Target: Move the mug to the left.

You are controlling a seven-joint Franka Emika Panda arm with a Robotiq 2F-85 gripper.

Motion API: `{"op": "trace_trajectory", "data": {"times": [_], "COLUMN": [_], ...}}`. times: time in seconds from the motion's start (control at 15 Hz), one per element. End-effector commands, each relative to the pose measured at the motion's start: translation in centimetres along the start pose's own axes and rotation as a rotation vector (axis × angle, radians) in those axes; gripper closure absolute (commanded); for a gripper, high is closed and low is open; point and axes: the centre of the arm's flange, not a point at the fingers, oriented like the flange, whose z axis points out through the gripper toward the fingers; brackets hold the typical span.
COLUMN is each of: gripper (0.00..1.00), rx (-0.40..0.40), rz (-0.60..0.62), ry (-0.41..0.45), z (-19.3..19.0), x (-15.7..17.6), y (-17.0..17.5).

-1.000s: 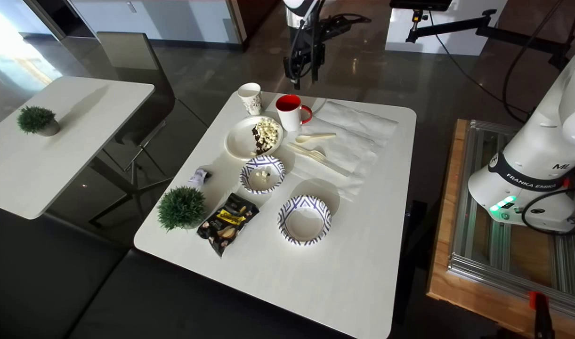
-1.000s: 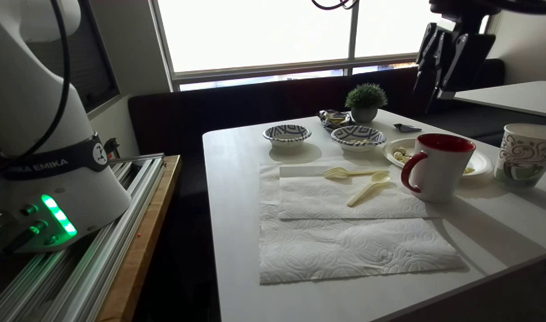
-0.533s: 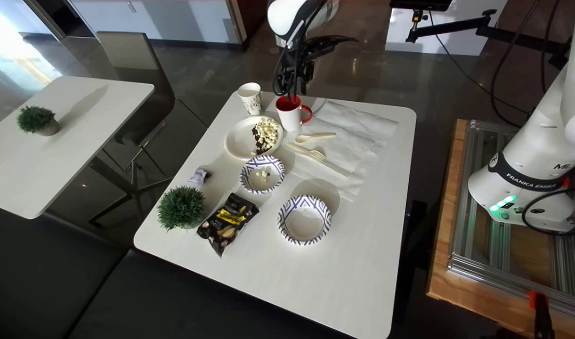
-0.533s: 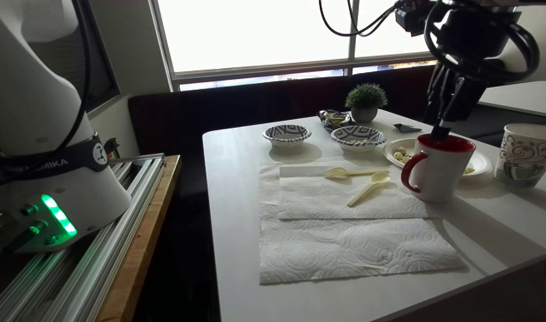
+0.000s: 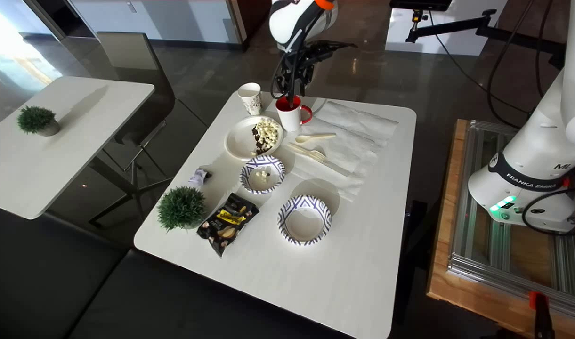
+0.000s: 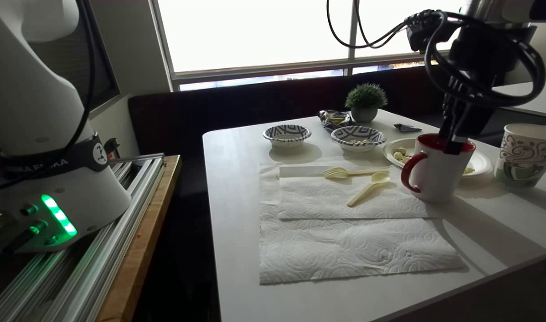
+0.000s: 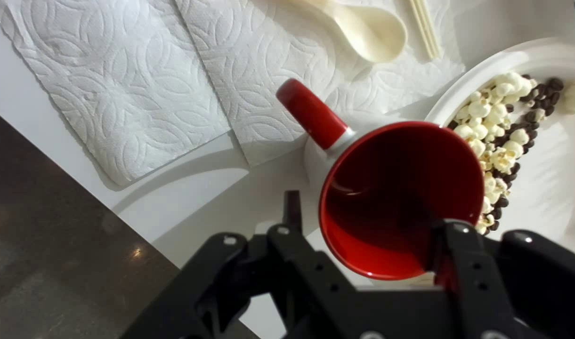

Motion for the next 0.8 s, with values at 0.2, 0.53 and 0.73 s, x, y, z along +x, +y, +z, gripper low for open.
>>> {"op": "trace_trajectory", "data": {"times": [0.2,0.53,0.73], "gripper": [0.85,1.0,0.98], "rx": [-0.007,-0.011,-0.006], "rz": [0.036,0.042,0.033], "ry": [0.049,0.066,0.079], "z": [1.7,2.5,1.4], "x": [0.9,0.8,0.2], "y": [-1.1,-1.1,-0.3]}}
